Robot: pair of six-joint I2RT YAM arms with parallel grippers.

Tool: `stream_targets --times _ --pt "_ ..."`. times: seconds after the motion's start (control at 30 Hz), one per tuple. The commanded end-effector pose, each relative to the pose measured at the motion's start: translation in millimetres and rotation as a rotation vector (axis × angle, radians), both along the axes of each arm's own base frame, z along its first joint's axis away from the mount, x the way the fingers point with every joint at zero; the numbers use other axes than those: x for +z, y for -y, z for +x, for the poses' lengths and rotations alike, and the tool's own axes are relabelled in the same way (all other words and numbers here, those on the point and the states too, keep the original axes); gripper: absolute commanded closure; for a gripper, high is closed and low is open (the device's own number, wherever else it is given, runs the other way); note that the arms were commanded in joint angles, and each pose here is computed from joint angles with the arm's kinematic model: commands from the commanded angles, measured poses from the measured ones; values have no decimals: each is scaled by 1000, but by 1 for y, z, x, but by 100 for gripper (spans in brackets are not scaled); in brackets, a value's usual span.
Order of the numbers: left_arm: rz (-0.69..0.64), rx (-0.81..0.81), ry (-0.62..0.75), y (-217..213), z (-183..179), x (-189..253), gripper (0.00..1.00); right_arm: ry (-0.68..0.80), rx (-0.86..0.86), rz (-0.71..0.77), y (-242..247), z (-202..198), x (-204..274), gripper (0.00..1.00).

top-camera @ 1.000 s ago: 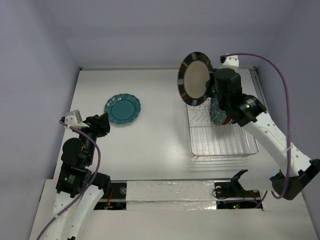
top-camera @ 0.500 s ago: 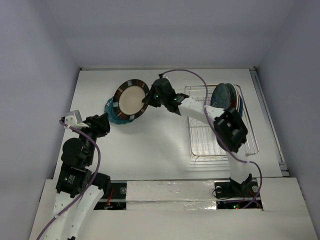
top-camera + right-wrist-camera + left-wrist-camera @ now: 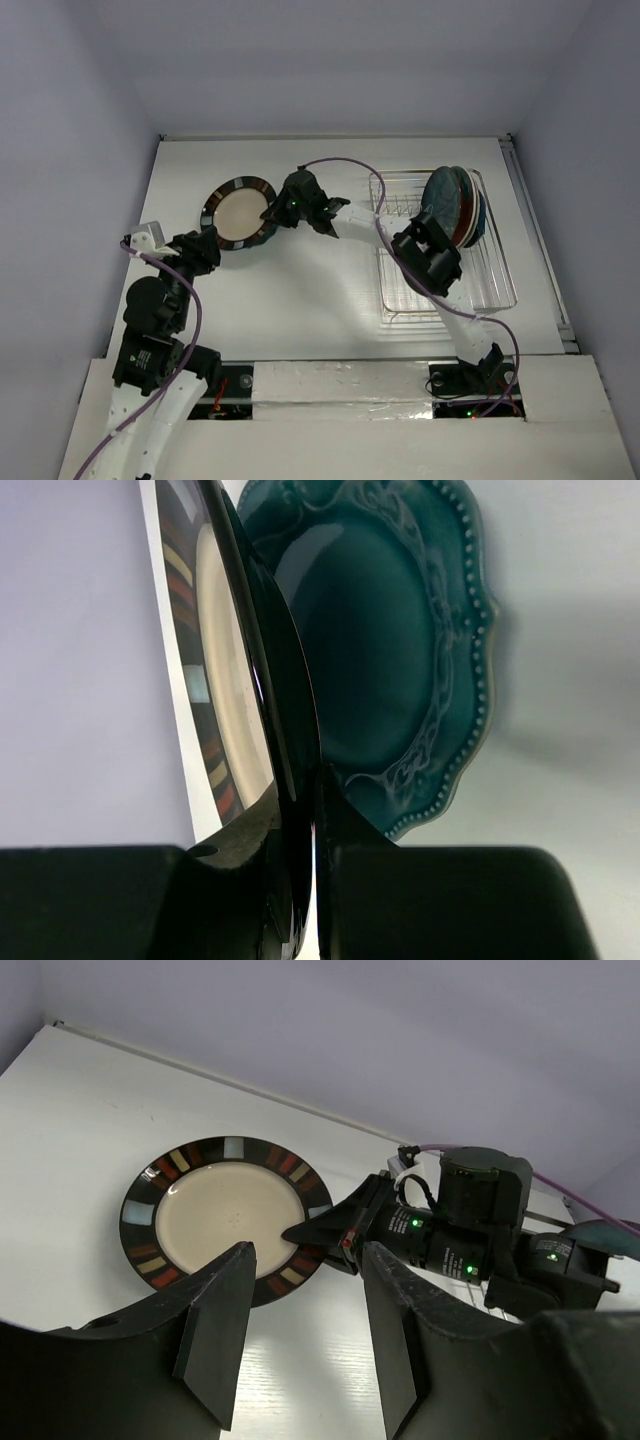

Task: Unload the plates from the dish rack

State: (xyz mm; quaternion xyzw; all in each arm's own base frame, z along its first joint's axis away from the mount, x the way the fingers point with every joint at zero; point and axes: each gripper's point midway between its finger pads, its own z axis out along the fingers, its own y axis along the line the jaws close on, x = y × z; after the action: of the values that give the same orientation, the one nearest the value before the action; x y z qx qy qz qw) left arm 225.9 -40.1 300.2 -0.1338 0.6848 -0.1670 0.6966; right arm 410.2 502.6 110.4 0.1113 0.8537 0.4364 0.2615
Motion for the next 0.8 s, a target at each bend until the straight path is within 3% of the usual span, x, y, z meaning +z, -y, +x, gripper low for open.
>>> stream_targets --times 0.0,0.23,0.43,0.57,0.77 --pt "-16 -10 45 2 -1 11 56 153 11 294 -29 12 105 98" --pt "-19 -10 51 1 -3 12 56 106 31 253 -33 10 73 87" --pt "-20 -10 54 1 -4 13 56 87 31 207 -28 7 58 71" --pt "-20 -10 54 1 -4 13 56 76 45 150 -24 4 47 49" --pt "-21 -10 60 1 -5 15 56 99 45 -13 -3 0 35 25"
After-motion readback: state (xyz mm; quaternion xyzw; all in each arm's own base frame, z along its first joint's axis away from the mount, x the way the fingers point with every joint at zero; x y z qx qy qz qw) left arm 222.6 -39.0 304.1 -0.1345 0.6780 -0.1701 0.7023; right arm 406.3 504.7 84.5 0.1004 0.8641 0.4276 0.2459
